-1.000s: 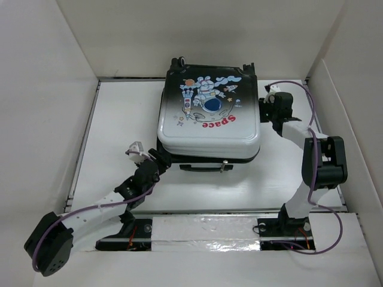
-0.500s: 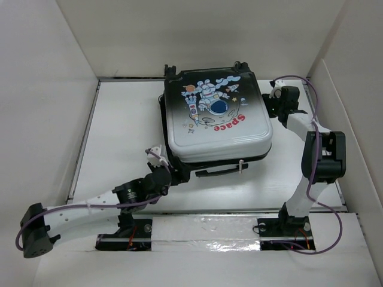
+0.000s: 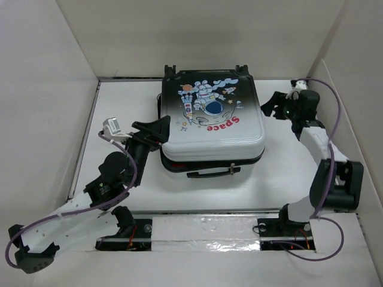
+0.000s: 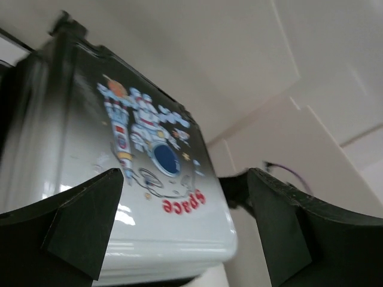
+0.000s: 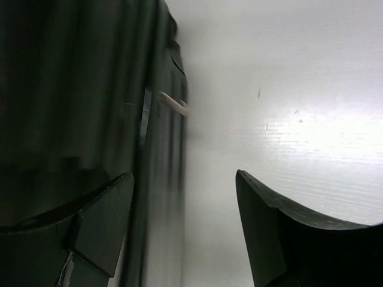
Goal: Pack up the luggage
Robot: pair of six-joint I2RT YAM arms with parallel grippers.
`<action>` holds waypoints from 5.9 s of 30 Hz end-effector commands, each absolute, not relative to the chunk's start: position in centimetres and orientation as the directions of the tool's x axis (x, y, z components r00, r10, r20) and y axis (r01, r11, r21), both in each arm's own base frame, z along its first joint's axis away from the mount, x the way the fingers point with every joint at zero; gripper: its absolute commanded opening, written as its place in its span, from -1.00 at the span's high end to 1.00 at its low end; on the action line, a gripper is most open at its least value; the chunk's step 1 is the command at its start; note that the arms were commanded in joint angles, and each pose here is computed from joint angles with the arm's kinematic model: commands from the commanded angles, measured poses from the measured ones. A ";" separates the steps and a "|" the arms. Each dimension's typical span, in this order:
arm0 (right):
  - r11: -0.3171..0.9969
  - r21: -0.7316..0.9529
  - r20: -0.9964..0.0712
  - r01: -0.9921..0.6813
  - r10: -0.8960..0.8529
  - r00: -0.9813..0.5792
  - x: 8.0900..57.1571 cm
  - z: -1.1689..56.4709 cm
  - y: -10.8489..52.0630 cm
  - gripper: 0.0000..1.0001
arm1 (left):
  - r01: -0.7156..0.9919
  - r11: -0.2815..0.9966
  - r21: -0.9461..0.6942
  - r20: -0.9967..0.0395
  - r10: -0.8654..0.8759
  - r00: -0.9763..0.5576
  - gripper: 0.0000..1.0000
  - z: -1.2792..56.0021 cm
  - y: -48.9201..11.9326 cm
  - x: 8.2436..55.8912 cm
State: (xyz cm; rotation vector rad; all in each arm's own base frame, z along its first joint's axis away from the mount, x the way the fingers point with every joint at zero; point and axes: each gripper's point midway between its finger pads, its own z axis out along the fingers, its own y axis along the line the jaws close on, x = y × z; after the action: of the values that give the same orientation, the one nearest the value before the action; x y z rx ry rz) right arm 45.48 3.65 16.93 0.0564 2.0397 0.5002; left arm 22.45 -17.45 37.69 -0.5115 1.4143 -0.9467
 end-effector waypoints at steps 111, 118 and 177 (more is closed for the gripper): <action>0.739 0.397 -0.892 -0.544 0.173 -0.417 17.7 18.2 12.9 0.59 | -0.054 0.483 -0.874 -0.475 -0.872 -0.121 -0.01 28.0 -3.9 44.4; 0.706 0.404 -0.876 -0.581 0.115 -0.469 18.3 15.9 14.3 0.20 | -0.061 0.542 -0.838 -0.523 -0.831 -0.191 0.71 20.7 -6.6 36.6; 0.711 0.324 -0.925 -0.624 0.100 -0.367 14.6 14.7 29.8 1.00 | 0.328 0.687 -0.649 -0.723 -0.423 -0.546 1.00 15.1 -25.9 23.4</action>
State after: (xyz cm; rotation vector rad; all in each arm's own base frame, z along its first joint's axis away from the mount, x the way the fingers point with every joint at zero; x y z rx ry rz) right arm 17.81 24.60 10.89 -0.3002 1.8600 0.6061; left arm 21.11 -19.57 4.52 -0.0394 2.2121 -0.6195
